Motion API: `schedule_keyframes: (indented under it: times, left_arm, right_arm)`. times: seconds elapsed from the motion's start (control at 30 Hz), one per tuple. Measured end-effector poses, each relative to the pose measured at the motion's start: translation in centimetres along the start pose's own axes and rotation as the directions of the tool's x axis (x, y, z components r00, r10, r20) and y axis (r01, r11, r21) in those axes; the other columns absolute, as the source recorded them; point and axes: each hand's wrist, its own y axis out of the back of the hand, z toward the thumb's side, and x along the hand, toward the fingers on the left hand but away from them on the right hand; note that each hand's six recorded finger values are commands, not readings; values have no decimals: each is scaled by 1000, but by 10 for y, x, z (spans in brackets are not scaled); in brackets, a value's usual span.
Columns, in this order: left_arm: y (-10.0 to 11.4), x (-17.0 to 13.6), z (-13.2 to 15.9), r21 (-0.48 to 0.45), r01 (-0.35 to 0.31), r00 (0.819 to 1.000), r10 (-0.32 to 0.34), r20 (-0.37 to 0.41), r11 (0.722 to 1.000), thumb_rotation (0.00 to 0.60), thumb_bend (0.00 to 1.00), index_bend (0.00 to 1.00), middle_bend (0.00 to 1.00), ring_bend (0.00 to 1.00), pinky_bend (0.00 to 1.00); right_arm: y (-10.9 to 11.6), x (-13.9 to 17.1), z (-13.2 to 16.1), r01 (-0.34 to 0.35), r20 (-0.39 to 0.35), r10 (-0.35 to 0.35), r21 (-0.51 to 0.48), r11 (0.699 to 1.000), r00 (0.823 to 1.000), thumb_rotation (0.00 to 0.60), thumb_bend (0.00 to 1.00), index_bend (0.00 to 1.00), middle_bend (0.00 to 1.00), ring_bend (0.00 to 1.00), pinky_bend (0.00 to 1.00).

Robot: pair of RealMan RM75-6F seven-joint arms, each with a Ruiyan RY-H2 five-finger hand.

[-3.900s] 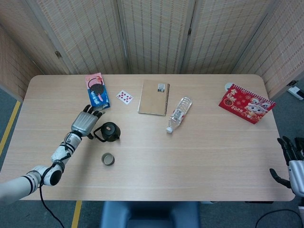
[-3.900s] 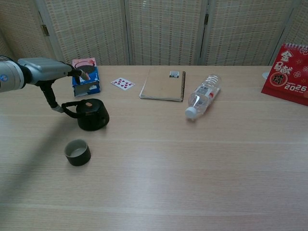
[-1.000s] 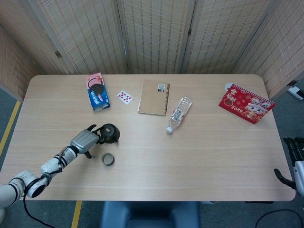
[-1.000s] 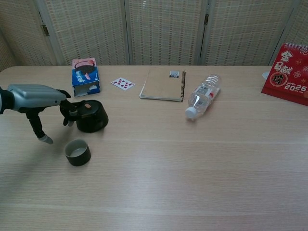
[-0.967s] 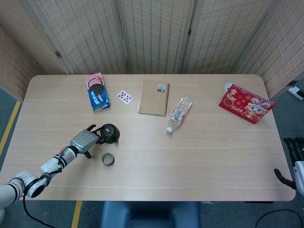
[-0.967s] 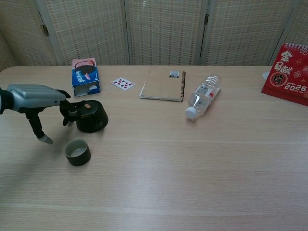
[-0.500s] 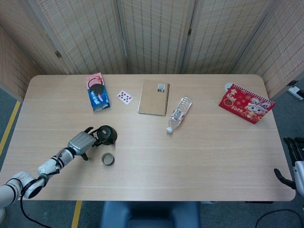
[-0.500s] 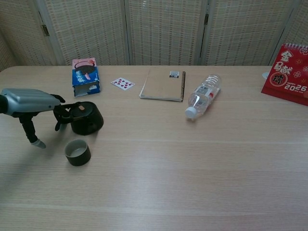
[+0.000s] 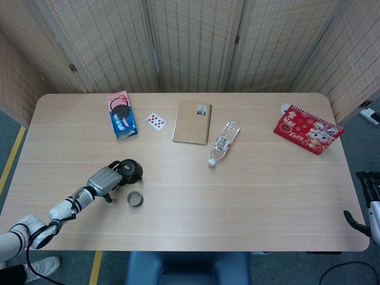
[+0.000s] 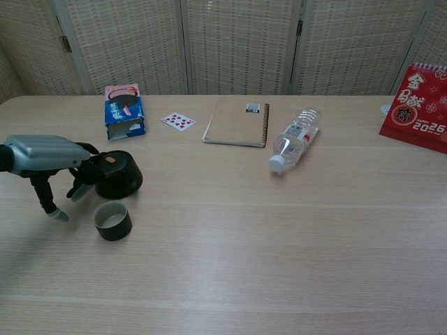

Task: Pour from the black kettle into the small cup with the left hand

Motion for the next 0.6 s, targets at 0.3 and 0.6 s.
schedule_keyframes:
  times: [0.3,0.6]
  left_arm:
    - [6,3,0,-8,-18,1000,18,3,1000,600,165,812,849,657,0]
    - [16,7,-4,-36,-45,999,44,-8,998,600,165,930,978,789,0]
  right_arm:
    - [0,-2,-1,1,0,-1,1,1000,1000,600,290,22,121,250,0]
    - [0,-2,-1,-1,3,1,2,1000,1000,600,291,22,121,250,0]
